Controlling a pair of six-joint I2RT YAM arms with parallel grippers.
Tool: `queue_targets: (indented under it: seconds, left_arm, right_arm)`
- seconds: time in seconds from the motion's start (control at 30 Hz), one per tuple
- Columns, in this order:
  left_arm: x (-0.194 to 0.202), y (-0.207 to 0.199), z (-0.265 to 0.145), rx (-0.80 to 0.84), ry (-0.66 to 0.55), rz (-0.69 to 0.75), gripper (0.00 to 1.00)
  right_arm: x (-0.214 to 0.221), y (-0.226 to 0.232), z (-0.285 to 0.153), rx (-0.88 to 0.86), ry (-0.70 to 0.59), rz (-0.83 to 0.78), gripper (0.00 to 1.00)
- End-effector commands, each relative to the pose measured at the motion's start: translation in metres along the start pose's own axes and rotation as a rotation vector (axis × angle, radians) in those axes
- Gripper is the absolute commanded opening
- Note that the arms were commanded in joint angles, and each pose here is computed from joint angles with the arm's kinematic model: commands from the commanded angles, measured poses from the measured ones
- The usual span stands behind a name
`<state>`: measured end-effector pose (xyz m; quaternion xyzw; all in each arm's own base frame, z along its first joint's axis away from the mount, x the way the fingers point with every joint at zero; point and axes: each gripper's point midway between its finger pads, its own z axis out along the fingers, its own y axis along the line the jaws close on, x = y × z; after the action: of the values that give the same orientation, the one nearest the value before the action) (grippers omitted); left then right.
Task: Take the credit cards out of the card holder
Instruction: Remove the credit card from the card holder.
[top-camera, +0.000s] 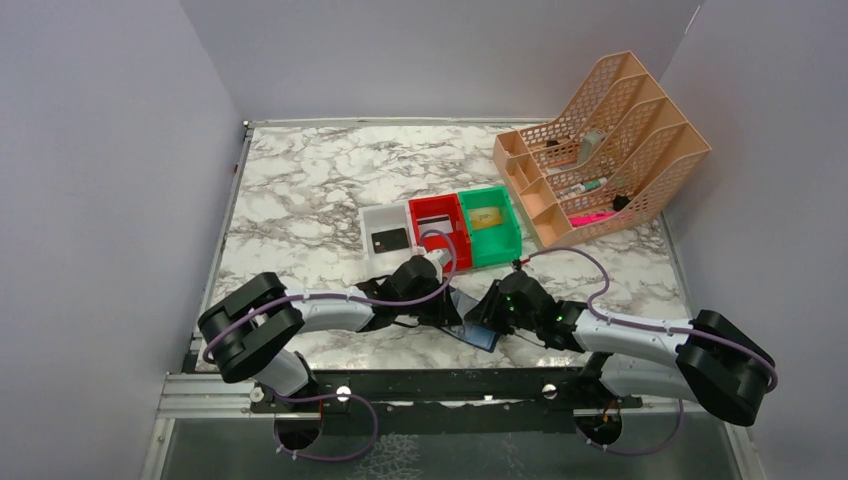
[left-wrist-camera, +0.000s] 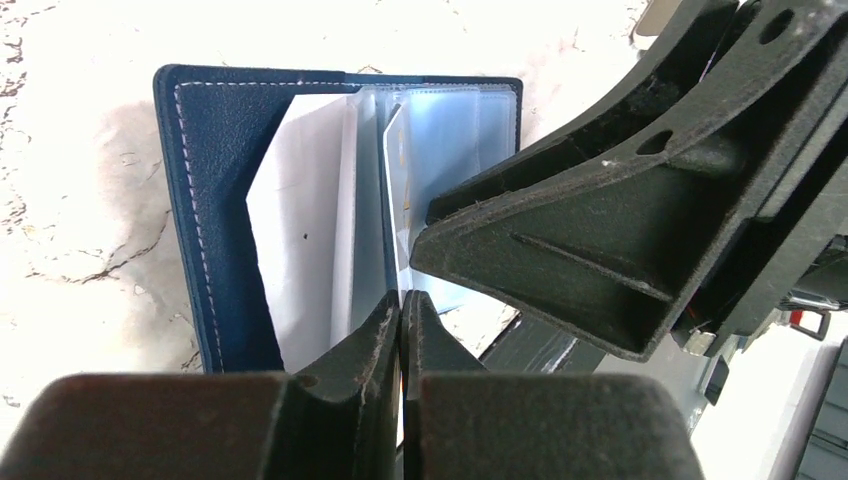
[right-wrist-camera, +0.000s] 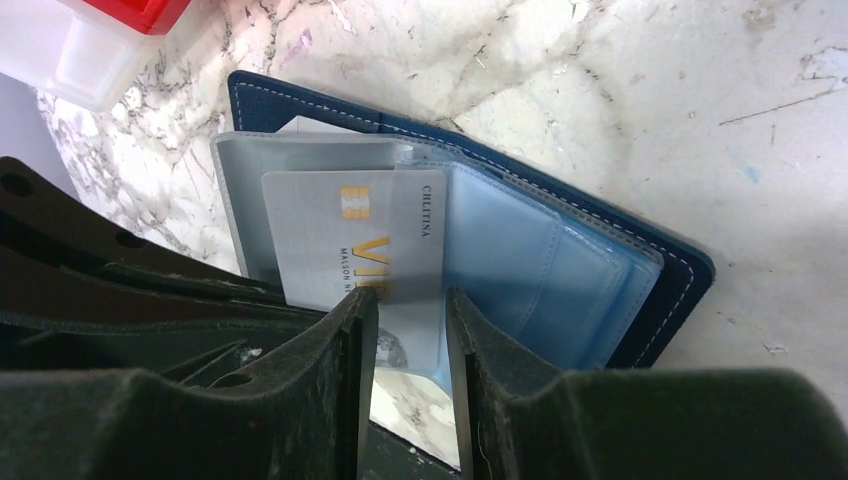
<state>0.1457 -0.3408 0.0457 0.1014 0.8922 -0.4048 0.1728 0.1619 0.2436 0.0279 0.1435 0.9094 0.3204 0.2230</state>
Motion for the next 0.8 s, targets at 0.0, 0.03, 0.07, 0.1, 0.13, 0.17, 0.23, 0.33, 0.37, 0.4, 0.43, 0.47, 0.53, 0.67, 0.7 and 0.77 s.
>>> queue_targets:
  seconds: [0.0,0.03,0.07,0.1,0.13,0.17,0.23,0.33,0.37,0.4,0.43,0.47,0.53,0.67,0.7,0.77]
  left_arm:
    - [-0.016,-0.004,-0.010,-0.032,-0.064,0.026,0.04]
    - [-0.018,-0.003,-0.012,-0.043,-0.074,0.030,0.03]
    - [-0.019,-0.003,-0.014,-0.053,-0.083,0.033,0.03]
    - [-0.021,-0.002,-0.017,-0.061,-0.091,0.036,0.03]
    - [-0.022,-0.002,-0.018,-0.067,-0.098,0.040,0.03]
    - [-0.023,-0.002,-0.020,-0.071,-0.103,0.042,0.03]
    - [-0.025,-0.003,-0.022,-0.071,-0.110,0.047,0.03]
    - [-0.025,-0.003,-0.023,-0.071,-0.108,0.052,0.02]
    - [-0.024,-0.003,-0.023,-0.071,-0.106,0.053,0.02]
    - [-0.025,-0.003,-0.023,-0.068,-0.108,0.053,0.02]
    - [-0.025,-0.004,-0.024,-0.067,-0.110,0.054,0.02]
    - [-0.025,-0.003,-0.023,-0.067,-0.110,0.055,0.02]
    - [-0.025,-0.003,-0.023,-0.068,-0.113,0.057,0.02]
    - [-0.027,-0.004,-0.025,-0.068,-0.118,0.059,0.01]
    - [-0.027,-0.004,-0.025,-0.070,-0.119,0.059,0.01]
    - [-0.026,-0.003,-0.025,-0.074,-0.118,0.058,0.01]
  right_arm:
    - [0.004,-0.051,-0.006,0.214,-0.007,-0.031,0.37]
    - [0.001,-0.051,-0.007,0.226,-0.016,-0.035,0.37]
    - [-0.001,-0.051,-0.008,0.234,-0.025,-0.040,0.37]
    - [-0.003,-0.051,-0.010,0.240,-0.032,-0.047,0.37]
    - [-0.006,-0.050,-0.011,0.243,-0.042,-0.053,0.37]
    - [-0.009,-0.049,-0.013,0.246,-0.051,-0.056,0.38]
    - [-0.013,-0.044,-0.015,0.237,-0.065,-0.065,0.38]
    - [-0.018,-0.031,-0.018,0.196,-0.072,-0.085,0.39]
    - [-0.019,-0.023,-0.019,0.172,-0.070,-0.095,0.40]
    - [-0.019,-0.015,-0.019,0.137,-0.065,-0.111,0.40]
    - [-0.019,-0.006,-0.020,0.098,-0.057,-0.129,0.41]
    - [-0.018,0.004,-0.021,0.059,-0.046,-0.145,0.41]
    - [-0.017,0.023,-0.022,-0.028,-0.031,-0.174,0.41]
    - [-0.012,0.049,-0.020,-0.150,-0.002,-0.202,0.39]
    - [-0.011,0.052,-0.018,-0.162,0.007,-0.205,0.39]
    - [-0.009,0.056,-0.012,-0.168,0.025,-0.218,0.39]
